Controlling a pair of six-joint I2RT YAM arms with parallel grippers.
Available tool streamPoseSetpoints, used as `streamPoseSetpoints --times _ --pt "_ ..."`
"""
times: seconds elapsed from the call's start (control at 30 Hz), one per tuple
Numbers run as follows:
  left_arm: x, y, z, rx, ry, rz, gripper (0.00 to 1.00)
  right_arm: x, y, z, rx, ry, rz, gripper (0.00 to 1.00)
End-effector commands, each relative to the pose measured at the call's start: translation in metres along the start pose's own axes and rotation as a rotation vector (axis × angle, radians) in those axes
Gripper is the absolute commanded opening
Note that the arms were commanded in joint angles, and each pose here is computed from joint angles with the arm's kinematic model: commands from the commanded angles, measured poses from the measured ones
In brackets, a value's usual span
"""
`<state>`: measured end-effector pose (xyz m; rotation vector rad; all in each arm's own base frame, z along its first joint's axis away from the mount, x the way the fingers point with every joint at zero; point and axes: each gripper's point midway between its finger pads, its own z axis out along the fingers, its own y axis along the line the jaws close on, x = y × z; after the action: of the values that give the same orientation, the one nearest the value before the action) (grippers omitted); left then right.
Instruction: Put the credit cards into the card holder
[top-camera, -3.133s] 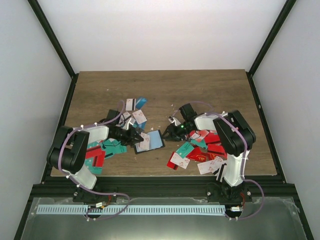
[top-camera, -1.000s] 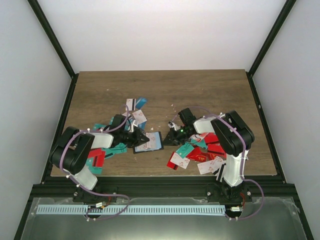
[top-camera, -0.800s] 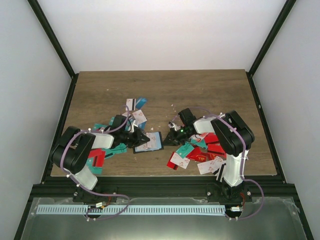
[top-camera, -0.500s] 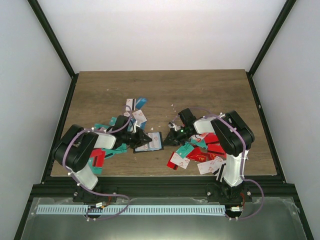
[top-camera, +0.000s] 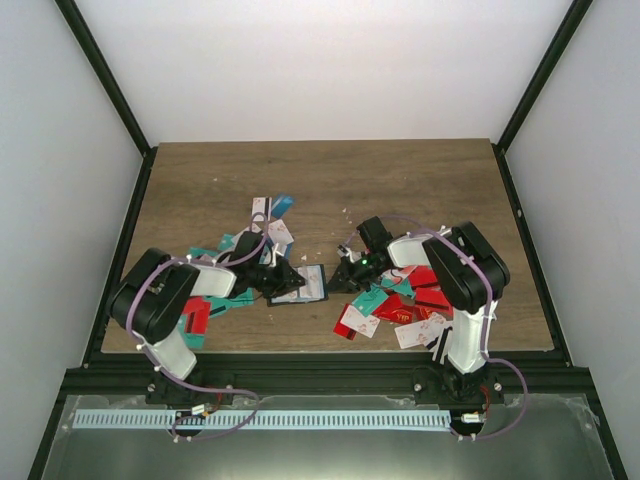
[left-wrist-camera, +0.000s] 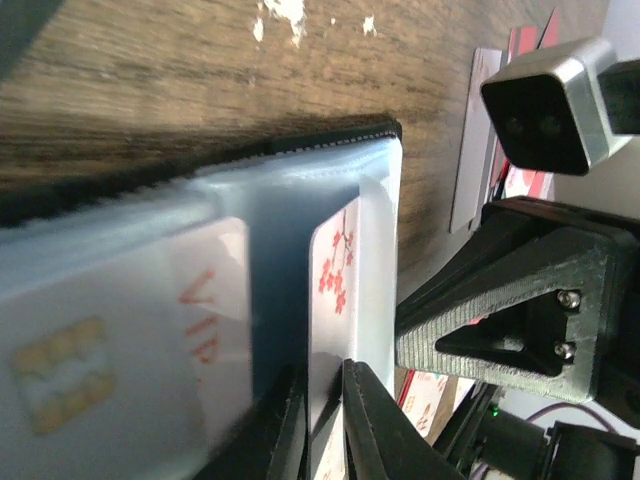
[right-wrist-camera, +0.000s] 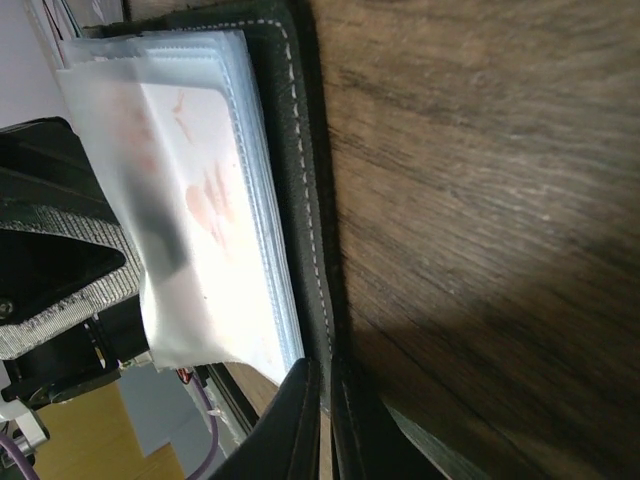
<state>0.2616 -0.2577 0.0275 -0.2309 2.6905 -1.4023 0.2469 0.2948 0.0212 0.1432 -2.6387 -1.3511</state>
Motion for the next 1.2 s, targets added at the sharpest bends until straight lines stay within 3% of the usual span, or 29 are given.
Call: streamPoseSetpoints --times 0.0,0.37,0.6,0.73,0.9,1.17 --pt "0.007 -0.003 -0.003 -0.042 0.025 0.017 0.14 -0.002 0.017 -0.006 -0.008 -0.017 -0.049 0.07" --pt "0.013 -0.015 -0.018 -0.09 0.062 0.057 0.34 -0.01 0.025 -0.013 0.008 -0.054 -0.078 0.08" --pt "0.013 -0.035 -0.033 -0.093 0.067 0.122 0.53 -0.016 0.03 -0.017 0.017 -0.081 -0.102 0.1" --pt "0.012 -0.046 -0.048 -0.122 0.052 0.177 0.61 -0.019 0.036 -0.02 0.015 -0.1 -0.121 0.16" --pt "0.012 -0.057 -0.067 -0.162 0.025 0.239 0.67 -0.02 0.047 -0.031 0.023 -0.134 -0.16 0.25" --pt "0.019 -0.049 -0.089 -0.26 0.006 0.294 0.67 -0.01 0.057 -0.056 0.1 -0.18 -0.205 0.34"
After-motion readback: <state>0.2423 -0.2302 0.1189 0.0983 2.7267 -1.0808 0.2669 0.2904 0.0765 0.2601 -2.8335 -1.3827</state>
